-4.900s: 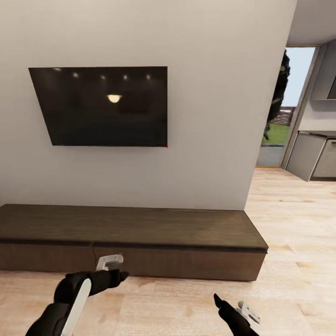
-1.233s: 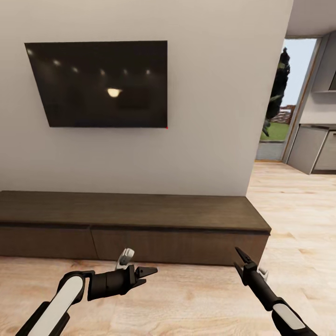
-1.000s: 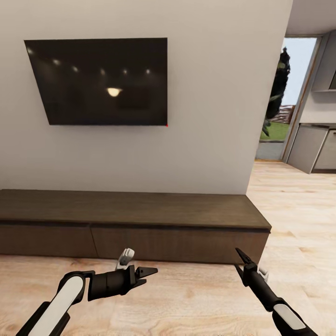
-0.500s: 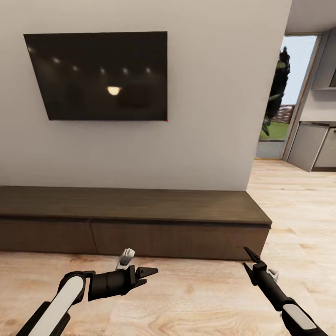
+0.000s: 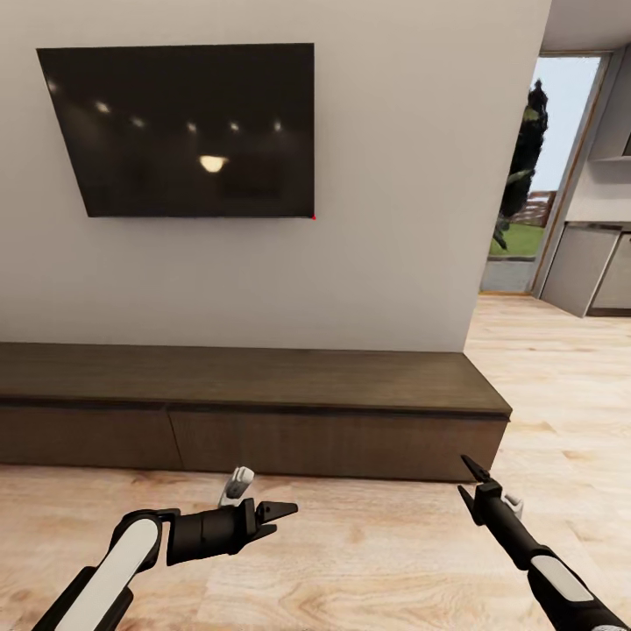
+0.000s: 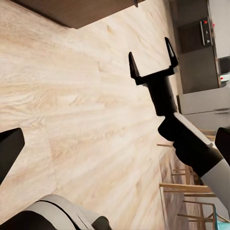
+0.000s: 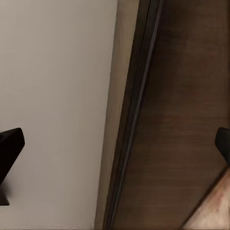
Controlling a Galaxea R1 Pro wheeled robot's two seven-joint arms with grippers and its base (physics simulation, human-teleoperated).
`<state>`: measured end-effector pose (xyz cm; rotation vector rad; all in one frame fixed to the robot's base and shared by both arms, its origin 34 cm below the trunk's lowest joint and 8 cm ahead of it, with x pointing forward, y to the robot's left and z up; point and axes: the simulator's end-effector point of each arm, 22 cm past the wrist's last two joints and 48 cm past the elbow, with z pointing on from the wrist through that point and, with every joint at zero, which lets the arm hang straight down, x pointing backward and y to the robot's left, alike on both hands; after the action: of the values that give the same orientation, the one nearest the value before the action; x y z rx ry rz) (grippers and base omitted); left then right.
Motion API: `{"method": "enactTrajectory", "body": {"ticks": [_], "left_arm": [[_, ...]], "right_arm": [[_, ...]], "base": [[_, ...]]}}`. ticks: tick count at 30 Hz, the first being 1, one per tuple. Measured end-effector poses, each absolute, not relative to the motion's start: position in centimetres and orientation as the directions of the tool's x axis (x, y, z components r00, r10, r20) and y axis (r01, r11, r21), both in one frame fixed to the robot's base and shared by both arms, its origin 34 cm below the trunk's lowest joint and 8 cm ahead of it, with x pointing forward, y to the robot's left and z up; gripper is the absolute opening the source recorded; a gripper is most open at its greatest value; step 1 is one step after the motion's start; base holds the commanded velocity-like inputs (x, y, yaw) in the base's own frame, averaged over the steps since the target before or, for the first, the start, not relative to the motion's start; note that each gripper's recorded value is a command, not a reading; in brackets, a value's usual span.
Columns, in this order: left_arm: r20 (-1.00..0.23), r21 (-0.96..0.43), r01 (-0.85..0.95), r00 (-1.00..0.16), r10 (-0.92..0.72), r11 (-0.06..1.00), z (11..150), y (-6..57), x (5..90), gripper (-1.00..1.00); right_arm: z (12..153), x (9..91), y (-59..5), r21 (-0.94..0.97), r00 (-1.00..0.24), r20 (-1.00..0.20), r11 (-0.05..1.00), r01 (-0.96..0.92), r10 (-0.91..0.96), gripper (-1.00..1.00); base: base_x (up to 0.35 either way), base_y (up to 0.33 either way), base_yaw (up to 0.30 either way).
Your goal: Place each of the two pumpkins and all three candles from the living room inside a cabinet in the living room (use any cabinet), then make sure every cabinet is closed, and position the cauldron so it is next to a table in the living room.
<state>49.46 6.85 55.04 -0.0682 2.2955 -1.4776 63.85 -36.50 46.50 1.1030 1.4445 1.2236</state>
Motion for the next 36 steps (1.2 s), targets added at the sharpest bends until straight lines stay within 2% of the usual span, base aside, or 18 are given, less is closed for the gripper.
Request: {"method": "enactTrajectory", "body": {"ticks": [5,26,36], "left_arm": [[-0.310,-0.882,0.176,-0.916,-0.257,0.436,55.1,6.8,49.4,1.00],[-0.310,-0.883,0.176,-0.915,-0.258,0.435,55.1,6.8,49.5,1.00],[-0.311,-0.883,0.179,-0.915,-0.257,0.434,55.2,6.7,49.4,1.00]], "right_arm": [[46.1,64.1,-36.4,0.988,-0.179,-0.100,0.118,0.096,0.979,1.00],[46.9,65.0,-36.8,0.986,-0.157,-0.130,0.145,0.085,0.979,1.00],[47.0,65.1,-36.9,0.986,-0.152,-0.133,0.146,0.078,0.979,1.00]], "base": [[0.046,0.000,0.000],[0.252,0.000,0.000],[0.027,0.000,0.000]]}}
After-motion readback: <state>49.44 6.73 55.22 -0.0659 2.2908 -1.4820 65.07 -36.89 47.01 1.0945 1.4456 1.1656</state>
